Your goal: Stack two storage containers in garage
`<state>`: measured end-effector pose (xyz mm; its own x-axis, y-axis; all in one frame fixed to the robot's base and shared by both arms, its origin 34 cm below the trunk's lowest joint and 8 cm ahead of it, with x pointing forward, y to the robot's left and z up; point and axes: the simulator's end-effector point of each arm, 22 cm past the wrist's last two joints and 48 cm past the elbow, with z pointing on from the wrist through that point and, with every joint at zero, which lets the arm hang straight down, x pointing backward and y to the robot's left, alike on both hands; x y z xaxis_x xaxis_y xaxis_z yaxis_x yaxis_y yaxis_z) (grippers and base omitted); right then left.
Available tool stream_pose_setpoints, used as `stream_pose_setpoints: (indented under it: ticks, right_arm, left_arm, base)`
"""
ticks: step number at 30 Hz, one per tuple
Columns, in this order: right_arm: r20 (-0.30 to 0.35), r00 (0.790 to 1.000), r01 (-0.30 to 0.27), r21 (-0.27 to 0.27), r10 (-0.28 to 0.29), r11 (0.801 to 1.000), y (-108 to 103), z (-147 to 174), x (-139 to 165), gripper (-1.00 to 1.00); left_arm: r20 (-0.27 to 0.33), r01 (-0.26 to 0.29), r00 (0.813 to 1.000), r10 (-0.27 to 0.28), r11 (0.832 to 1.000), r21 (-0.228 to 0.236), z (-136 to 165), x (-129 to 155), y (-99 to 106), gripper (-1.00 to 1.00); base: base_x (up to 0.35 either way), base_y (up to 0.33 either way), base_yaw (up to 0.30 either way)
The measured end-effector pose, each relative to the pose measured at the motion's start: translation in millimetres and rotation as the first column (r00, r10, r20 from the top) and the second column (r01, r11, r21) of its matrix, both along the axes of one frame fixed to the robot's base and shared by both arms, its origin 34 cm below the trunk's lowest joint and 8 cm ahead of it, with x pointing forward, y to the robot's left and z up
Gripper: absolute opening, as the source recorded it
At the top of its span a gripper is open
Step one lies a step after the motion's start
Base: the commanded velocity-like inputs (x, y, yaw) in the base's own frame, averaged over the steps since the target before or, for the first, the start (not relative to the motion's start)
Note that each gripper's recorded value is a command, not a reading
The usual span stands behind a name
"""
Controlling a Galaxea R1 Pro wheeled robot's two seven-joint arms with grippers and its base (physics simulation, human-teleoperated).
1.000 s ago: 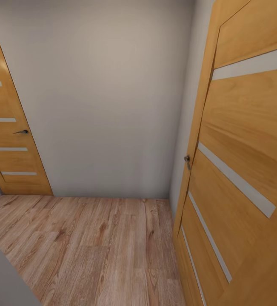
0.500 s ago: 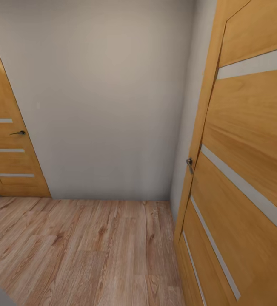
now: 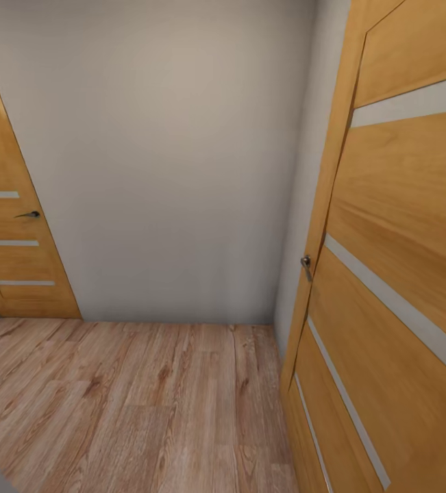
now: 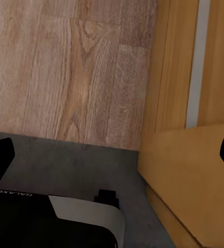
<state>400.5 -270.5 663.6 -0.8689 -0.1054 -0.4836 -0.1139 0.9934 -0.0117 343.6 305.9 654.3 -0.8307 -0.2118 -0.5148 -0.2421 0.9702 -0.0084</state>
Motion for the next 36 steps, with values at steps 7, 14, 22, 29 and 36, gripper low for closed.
stream_pose_setpoints:
  ticks: [7, 14, 22, 29, 36]
  right_arm:
    - [0.0, 1.0, 0.0, 0.0, 0.0, 1.0, 0.0, 0.0, 0.0, 1.0]
    - [0.0, 1.0, 0.0, 0.0, 0.0, 1.0, 0.0, -0.2, 0.1, 1.0]
    - [0.0, 1.0, 0.0, 0.0, 0.0, 1.0, 0.0, -0.2, 0.1, 1.0]
    - [0.0, 1.0, 0.0, 0.0, 0.0, 1.0, 0.0, 0.0, 0.0, 1.0]
    - [0.0, 1.0, 0.0, 0.0, 0.0, 1.0, 0.0, 0.1, -0.1, 1.0]
  left_arm:
    - [0.0, 0.0, 1.0, 0.0, 1.0, 0.001, 0.1, 0.1, 0.9, 1.0]
    - [0.001, 0.0, 1.0, 0.0, 1.0, -0.001, 0.0, 0.4, -0.8, 1.0]
    - [0.001, 0.001, 1.0, -0.001, 1.0, -0.001, 0.0, 0.4, -1.1, 1.0]
    - [0.001, 0.001, 1.0, -0.001, 1.0, -0.001, 0.0, 0.2, -1.1, 1.0]
    - [0.002, 0.0, 1.0, 0.0, 1.0, -0.001, 0.2, 0.2, -1.0, 1.0]
  base:
    - [0.224, 0.074, 0.0]
    - [0.016, 0.006, 0.0]
    - [0.001, 0.0, 0.0]
    - [0.049, 0.0, 0.0]
    - [0.277, 0.0, 0.0]
